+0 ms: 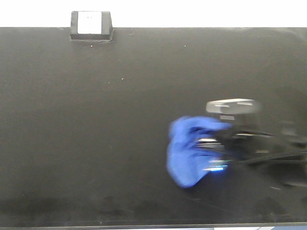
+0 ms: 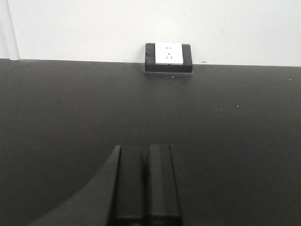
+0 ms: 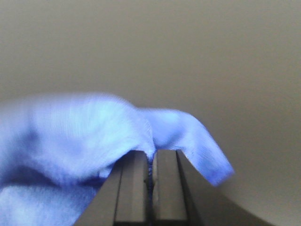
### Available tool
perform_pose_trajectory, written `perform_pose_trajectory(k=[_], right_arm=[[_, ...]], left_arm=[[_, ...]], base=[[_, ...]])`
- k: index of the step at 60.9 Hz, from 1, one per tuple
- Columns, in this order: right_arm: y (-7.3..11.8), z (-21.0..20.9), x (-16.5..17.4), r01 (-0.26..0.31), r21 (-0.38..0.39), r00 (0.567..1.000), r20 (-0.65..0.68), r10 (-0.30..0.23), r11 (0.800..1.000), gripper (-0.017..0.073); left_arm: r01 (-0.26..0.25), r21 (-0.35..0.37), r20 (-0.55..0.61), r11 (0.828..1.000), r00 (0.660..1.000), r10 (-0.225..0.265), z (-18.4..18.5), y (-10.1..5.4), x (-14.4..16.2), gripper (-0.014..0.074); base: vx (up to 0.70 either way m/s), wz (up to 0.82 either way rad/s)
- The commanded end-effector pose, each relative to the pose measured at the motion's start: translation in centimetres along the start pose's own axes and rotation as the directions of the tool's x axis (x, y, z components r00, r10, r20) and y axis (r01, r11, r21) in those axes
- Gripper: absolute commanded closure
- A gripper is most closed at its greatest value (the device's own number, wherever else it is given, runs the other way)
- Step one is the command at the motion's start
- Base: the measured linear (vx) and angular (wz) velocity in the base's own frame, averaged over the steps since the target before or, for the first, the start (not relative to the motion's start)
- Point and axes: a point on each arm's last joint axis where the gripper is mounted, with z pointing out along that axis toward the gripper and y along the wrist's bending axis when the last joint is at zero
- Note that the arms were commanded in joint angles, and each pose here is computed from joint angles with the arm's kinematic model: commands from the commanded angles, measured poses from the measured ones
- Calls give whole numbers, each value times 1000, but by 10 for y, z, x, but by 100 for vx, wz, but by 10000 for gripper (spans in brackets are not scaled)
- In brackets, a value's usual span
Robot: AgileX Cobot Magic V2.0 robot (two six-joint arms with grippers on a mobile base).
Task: Wipe right workspace with blue cloth
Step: 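Lower the blue cloth onto the counter with the right gripper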
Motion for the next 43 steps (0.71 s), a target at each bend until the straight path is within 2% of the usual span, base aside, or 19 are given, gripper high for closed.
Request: perform_pose_trajectory(k=[1, 6, 9, 10, 14, 17, 19, 24, 27, 34, 37, 40, 43], right_arm=[[-43, -7, 1, 24, 161, 999, 35, -30, 987, 550], [-69, -9, 9, -6, 237, 1000, 6, 5, 971, 550], [-80, -11, 11, -51, 270, 999, 7, 51, 962, 550], [-84, -11, 11, -82, 280, 997, 11, 82, 956, 550], [-94, -14, 9, -161, 300, 987, 37, 157, 940, 550], [-95, -16, 7, -180, 287, 984, 49, 173, 941, 550], [-93, -16, 6, -173, 266, 985, 49, 166, 948, 550], [-84, -15, 6, -114, 192, 993, 30, 110, 975, 550], [-77, -15, 6, -102, 144, 995, 16, 101, 984, 550], [-59, -15, 6, -189, 53, 982, 11, 189, 981, 550], [-48, -17, 3, -208, 10, 978, 20, 208, 978, 550], [-37, -18, -1, -213, -33, 976, 31, 214, 976, 549], [-23, -20, -6, -192, -89, 979, 48, 197, 977, 547]], left_arm=[[7, 10, 66, 1000, 998, -8, 1, -1, 2, 599], [7, 10, 66, 1000, 998, -8, 1, -1, 2, 599], [7, 10, 66, 1000, 998, -8, 1, -1, 2, 599], [7, 10, 66, 1000, 998, -8, 1, -1, 2, 599], [7, 10, 66, 1000, 998, -8, 1, -1, 2, 599], [7, 10, 66, 1000, 998, -8, 1, -1, 2, 599], [7, 10, 66, 1000, 998, -8, 1, -1, 2, 599], [7, 10, 66, 1000, 998, -8, 1, -1, 2, 599], [7, 10, 66, 1000, 998, -8, 1, -1, 2, 599], [7, 10, 66, 1000, 998, -8, 1, -1, 2, 599], [7, 10, 66, 1000, 998, -8, 1, -1, 2, 599], [7, 10, 66, 1000, 998, -8, 1, -1, 2, 599], [7, 10, 66, 1000, 998, -8, 1, -1, 2, 599]], base=[[0, 0], [0, 0], [0, 0], [0, 0], [0, 0], [0, 0], [0, 0], [0, 0], [0, 0], [0, 0], [0, 0], [0, 0], [0, 0]])
